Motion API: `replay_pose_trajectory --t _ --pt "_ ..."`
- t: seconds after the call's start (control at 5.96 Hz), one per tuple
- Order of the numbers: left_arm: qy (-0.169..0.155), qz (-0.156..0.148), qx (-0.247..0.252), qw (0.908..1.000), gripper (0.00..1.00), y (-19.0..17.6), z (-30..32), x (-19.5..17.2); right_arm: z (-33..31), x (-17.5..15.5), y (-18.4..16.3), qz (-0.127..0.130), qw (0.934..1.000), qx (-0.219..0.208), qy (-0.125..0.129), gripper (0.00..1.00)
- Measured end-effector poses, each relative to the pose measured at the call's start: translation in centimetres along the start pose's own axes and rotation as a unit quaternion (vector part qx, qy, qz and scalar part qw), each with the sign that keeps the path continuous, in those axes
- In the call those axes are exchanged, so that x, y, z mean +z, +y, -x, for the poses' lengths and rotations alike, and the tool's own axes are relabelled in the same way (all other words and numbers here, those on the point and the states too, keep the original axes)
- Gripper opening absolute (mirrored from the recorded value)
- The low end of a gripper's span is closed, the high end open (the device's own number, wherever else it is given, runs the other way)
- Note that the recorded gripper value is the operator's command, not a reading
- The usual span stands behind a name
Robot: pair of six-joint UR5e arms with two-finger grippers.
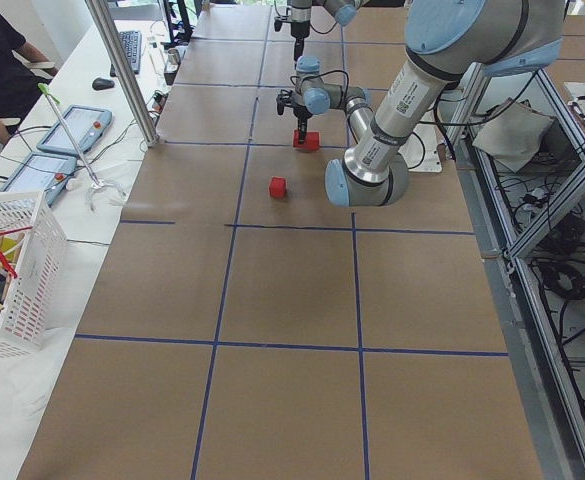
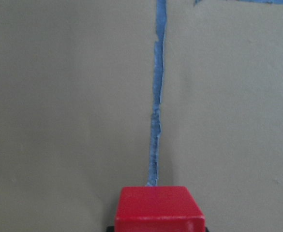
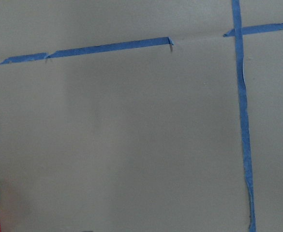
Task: Form red blocks into L shape at center
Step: 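Grasp the red cube with the left gripper and set it beside the center cube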
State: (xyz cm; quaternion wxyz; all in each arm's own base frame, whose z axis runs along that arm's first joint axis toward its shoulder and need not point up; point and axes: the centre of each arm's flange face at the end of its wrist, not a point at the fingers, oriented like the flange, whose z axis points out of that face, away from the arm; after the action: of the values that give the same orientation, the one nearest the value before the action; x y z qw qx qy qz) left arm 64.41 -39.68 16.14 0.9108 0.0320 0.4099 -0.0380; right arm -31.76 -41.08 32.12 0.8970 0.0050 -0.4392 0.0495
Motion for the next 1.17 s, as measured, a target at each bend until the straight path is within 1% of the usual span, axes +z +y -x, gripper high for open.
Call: replay_pose_trajectory --t 0.17,0.34,0.5,0.67,1.01,1.17 --pt "-0.001 0.0 0.0 1.0 0.43 0.0 0.0 0.1 0.0 0.1 0.0 0.0 1.0 0.0 0.001 1.0" --pt "-0.002 0.0 0.003 1.0 0.67 0.0 0.1 0.2 0.0 0.2 0.0 0.0 1.0 0.0 0.001 1.0" --pt "-0.001 0.0 0.006 1.0 0.79 0.0 0.1 0.3 0.0 0.2 0.0 0.001 1.0 0.0 0.002 1.0" --pt "0.001 0.0 0.008 1.0 0.95 0.0 0.1 0.2 0.0 0.3 0.0 0.001 1.0 0.0 0.002 1.0" --pt "0.009 -0.003 0.01 0.9999 0.97 -0.1 -0.1 -0.5 0.0 0.3 0.0 0.001 1.0 0.0 0.002 1.0" --pt "0.025 -0.013 0.008 0.9996 0.95 -0.8 0.1 -2.6 0.0 0.3 0.0 0.001 1.0 0.0 0.002 1.0"
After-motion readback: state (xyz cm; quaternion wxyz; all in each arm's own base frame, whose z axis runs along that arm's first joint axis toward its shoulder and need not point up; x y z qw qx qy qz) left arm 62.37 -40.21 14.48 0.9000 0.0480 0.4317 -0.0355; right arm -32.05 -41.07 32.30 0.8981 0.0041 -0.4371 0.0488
